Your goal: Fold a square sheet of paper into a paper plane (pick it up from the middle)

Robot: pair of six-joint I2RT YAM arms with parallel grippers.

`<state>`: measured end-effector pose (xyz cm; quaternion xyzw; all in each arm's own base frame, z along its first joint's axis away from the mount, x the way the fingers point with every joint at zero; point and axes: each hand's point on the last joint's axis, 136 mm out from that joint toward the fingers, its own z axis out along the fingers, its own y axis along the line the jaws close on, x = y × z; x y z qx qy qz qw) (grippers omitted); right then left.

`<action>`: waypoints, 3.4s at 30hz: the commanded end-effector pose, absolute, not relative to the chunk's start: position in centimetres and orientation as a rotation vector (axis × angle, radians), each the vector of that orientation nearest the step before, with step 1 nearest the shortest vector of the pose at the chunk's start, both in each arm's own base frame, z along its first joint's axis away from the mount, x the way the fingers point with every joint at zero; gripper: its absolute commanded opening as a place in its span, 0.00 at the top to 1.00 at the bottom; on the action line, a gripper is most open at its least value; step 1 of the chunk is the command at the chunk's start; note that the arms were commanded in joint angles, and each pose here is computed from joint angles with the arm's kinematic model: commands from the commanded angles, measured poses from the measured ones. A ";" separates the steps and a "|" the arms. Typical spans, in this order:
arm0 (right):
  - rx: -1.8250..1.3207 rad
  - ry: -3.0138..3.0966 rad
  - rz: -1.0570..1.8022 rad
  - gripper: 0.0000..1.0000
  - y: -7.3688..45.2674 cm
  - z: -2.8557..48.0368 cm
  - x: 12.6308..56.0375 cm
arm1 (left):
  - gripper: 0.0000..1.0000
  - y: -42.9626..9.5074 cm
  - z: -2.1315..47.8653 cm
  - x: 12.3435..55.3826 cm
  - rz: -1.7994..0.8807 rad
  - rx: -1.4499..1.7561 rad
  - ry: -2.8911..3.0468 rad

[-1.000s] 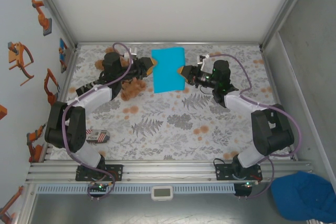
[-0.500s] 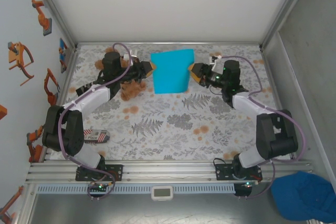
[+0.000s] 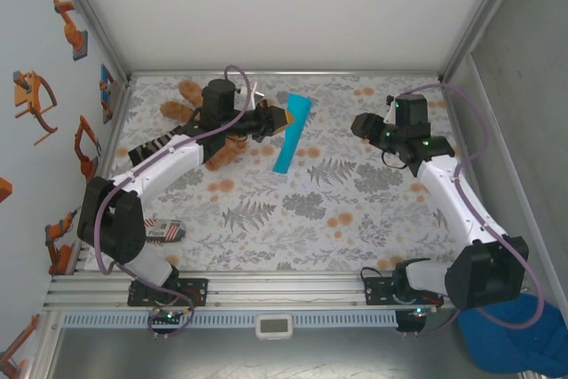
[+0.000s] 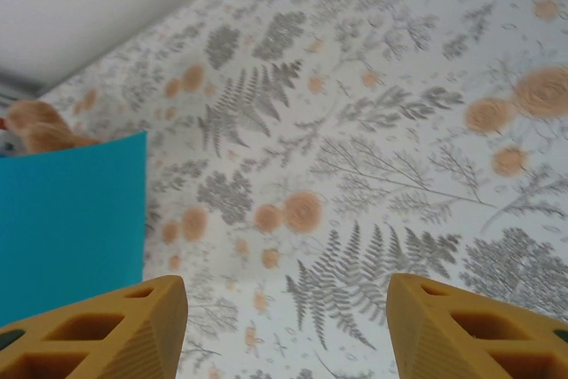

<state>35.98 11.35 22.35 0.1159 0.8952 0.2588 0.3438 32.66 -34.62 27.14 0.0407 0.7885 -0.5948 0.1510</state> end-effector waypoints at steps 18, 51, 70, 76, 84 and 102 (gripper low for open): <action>0.174 2.588 0.879 0.56 23.4 11.6 35.0 | 1.00 -23.5 10.2 33.1 -0.469 0.087 2.902; 0.202 2.826 0.972 0.77 30.0 0.1 34.3 | 1.00 -29.0 8.3 33.2 -0.412 0.101 2.930; 0.282 2.701 1.126 0.77 29.6 1.8 34.9 | 0.84 -31.7 5.7 33.8 -0.562 -0.053 2.942; 0.332 2.608 1.173 0.77 28.5 4.0 35.0 | 0.83 -32.0 4.8 33.6 -0.587 -0.055 2.956; 0.384 2.559 1.105 0.77 26.0 5.1 34.2 | 0.80 -32.2 3.7 33.4 -0.609 -0.050 2.975; 0.398 2.578 1.051 0.77 25.2 4.9 33.8 | 0.60 -32.3 1.4 32.8 -0.621 -0.019 3.006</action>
